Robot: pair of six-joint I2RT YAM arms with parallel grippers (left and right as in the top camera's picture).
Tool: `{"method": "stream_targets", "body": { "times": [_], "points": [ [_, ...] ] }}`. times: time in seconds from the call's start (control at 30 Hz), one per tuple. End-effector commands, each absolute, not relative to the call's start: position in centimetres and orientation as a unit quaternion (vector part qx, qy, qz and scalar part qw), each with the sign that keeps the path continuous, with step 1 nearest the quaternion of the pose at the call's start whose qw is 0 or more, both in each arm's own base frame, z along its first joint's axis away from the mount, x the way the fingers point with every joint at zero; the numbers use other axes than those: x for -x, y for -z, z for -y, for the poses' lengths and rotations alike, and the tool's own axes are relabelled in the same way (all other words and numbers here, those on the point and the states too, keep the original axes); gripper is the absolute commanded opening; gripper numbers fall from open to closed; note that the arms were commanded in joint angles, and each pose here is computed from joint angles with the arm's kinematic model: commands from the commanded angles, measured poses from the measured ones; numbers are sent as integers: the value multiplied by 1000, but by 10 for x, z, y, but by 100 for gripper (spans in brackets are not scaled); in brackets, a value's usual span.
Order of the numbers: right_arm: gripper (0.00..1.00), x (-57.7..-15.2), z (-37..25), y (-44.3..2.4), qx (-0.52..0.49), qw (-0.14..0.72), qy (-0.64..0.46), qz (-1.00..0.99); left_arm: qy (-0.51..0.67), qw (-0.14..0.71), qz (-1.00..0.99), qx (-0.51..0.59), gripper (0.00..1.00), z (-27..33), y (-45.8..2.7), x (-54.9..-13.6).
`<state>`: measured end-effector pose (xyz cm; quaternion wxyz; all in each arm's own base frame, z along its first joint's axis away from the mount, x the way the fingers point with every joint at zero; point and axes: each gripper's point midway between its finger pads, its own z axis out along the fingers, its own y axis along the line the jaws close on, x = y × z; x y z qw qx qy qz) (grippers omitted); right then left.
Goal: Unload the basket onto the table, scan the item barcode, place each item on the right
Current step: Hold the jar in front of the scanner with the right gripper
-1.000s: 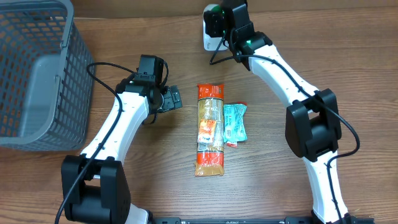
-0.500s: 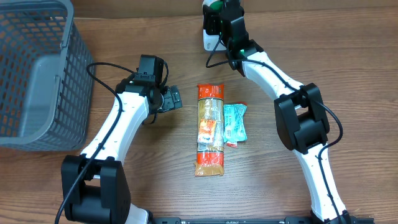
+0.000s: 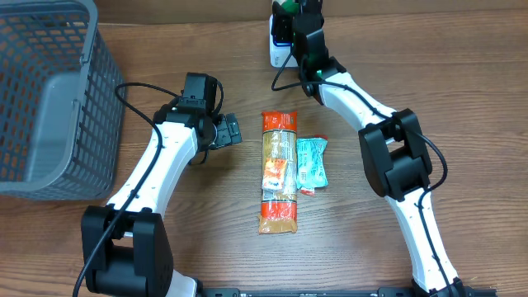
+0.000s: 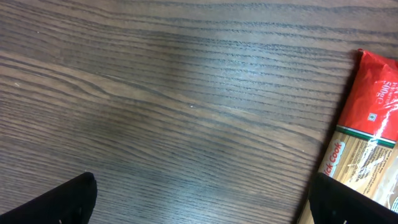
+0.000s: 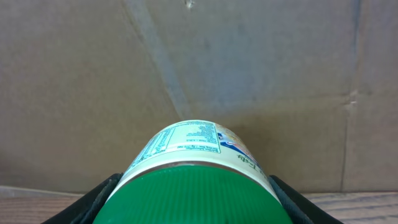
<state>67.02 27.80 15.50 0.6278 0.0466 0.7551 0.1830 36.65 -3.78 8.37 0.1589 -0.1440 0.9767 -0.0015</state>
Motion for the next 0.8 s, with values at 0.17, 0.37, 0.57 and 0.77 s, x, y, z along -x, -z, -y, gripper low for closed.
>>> {"method": "stream_targets", "body": {
  "times": [0.17,0.37,0.57,0.77],
  "points": [
    [21,-679,-273,-170,-62,662,-196,-721,6,169,-975,145,100,39,-91,-370],
    [21,-680,-273,-174,-63,667,-199,-715,6,169,-975,145,100,39,-91,-370],
    [22,-672,-273,-237,-54,694,-218,-684,6,169,-975,145,100,39,-91,-370],
    [25,-636,-255,-347,-30,703,-191,-684,6,169,-975,145,100,39,-91,-370]
  ]
}}
